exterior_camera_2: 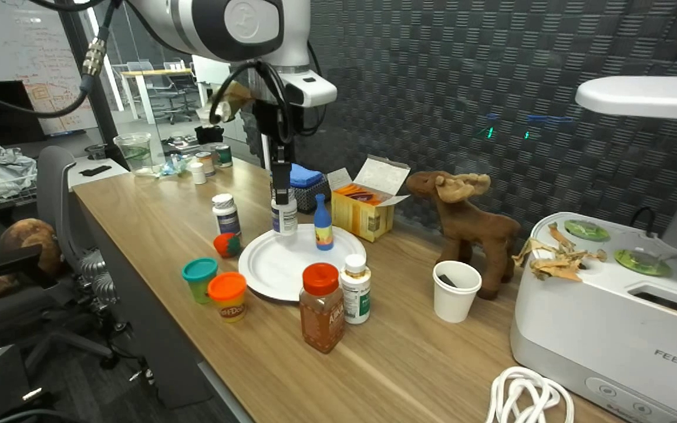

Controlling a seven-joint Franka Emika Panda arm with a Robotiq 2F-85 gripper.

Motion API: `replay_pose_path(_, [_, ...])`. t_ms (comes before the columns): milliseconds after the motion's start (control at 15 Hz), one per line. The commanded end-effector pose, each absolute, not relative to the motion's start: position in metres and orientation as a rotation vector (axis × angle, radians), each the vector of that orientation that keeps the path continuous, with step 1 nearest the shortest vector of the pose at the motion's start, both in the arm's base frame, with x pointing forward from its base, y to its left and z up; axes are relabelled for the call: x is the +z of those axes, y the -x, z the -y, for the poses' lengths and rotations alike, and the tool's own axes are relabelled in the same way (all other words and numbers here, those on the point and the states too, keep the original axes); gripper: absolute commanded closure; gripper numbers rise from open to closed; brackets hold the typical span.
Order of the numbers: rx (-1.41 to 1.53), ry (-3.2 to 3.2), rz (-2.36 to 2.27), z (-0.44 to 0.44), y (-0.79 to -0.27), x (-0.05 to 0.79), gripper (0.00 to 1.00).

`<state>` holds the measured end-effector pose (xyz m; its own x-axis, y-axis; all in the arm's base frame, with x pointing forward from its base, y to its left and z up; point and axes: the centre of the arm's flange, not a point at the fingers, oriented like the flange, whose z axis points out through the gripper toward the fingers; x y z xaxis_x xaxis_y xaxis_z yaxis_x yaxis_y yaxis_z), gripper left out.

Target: Pick up the bottles and small containers from the table and put them on the white plate.

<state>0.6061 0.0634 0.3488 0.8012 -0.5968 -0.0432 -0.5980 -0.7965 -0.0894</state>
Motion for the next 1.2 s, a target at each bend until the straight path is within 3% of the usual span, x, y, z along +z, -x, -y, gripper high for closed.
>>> replay_pose_path(0, [-0.048,2.862,-0.989,-0.056,-0.609,0.348,0.80])
replay_pose_path(1133, [-0.091,2.939,-0.934,-0.052,-0.606,0.321,0.80])
